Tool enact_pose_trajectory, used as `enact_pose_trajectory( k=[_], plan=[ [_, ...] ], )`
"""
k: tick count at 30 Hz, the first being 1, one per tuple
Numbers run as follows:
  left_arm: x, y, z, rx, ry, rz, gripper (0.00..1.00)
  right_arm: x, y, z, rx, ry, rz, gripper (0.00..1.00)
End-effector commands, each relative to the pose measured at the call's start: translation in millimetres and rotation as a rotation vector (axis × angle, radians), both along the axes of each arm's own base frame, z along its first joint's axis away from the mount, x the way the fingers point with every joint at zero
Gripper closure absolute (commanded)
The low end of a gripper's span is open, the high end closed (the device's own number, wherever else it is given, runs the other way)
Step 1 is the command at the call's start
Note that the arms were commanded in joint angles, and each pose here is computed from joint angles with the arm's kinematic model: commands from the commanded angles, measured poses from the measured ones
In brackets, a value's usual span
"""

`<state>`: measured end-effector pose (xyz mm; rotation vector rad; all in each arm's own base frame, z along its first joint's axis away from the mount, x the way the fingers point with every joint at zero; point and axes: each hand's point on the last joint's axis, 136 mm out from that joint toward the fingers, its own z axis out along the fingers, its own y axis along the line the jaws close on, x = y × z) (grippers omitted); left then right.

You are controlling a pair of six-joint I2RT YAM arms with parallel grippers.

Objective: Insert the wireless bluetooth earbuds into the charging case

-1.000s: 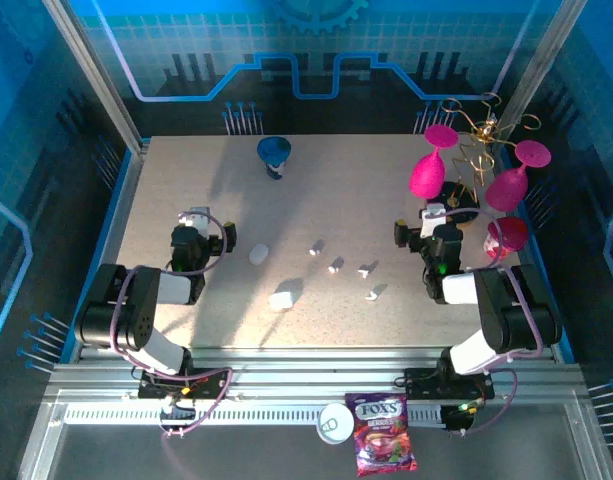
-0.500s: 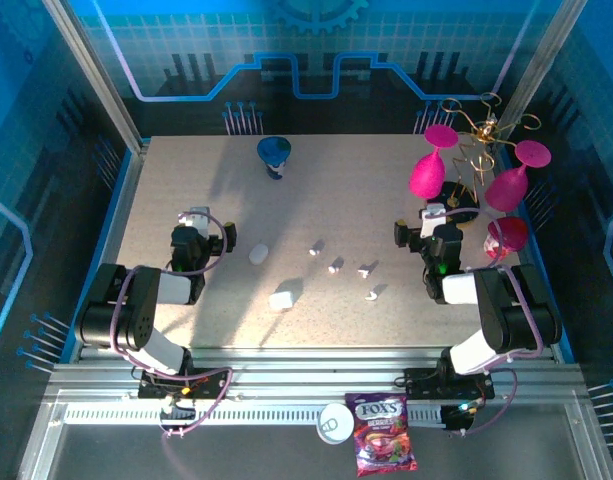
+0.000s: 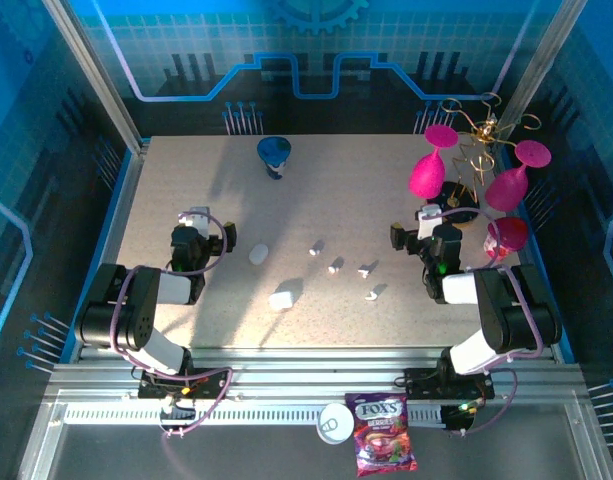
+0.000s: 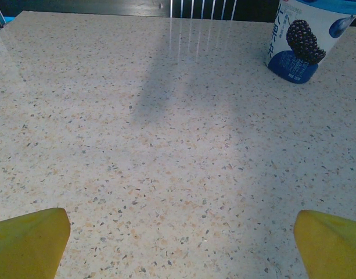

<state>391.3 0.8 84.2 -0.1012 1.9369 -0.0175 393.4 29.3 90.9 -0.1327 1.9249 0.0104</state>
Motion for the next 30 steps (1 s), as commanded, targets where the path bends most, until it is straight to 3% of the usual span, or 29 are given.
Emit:
enact_pose_trajectory(
  k=[1,9,16,23,30],
  plan=[
    [2,-5,29,0.030,-0.070,-0.009,0.01,2,2,23,-0.010,-0.049,0.018,0.00],
    [-16,-54,87,0.071,-0.084,-0.211,0.01,-16,28,69,-0.021,-0.061,0.153,0.00],
    [-44,-106,114,-0.011,0.028,-0.474,0.01,-56,110,91,-0.091,-0.039,0.562,0.00],
    [-58,-111,120,-0.111,0.103,-0.483,0.01,-122,208,75,-0.145,0.045,0.973,0.00],
    [-60,-105,115,-0.181,0.182,-0.435,0.01,-170,285,41,-0.255,0.105,1.258,0.00]
  ],
)
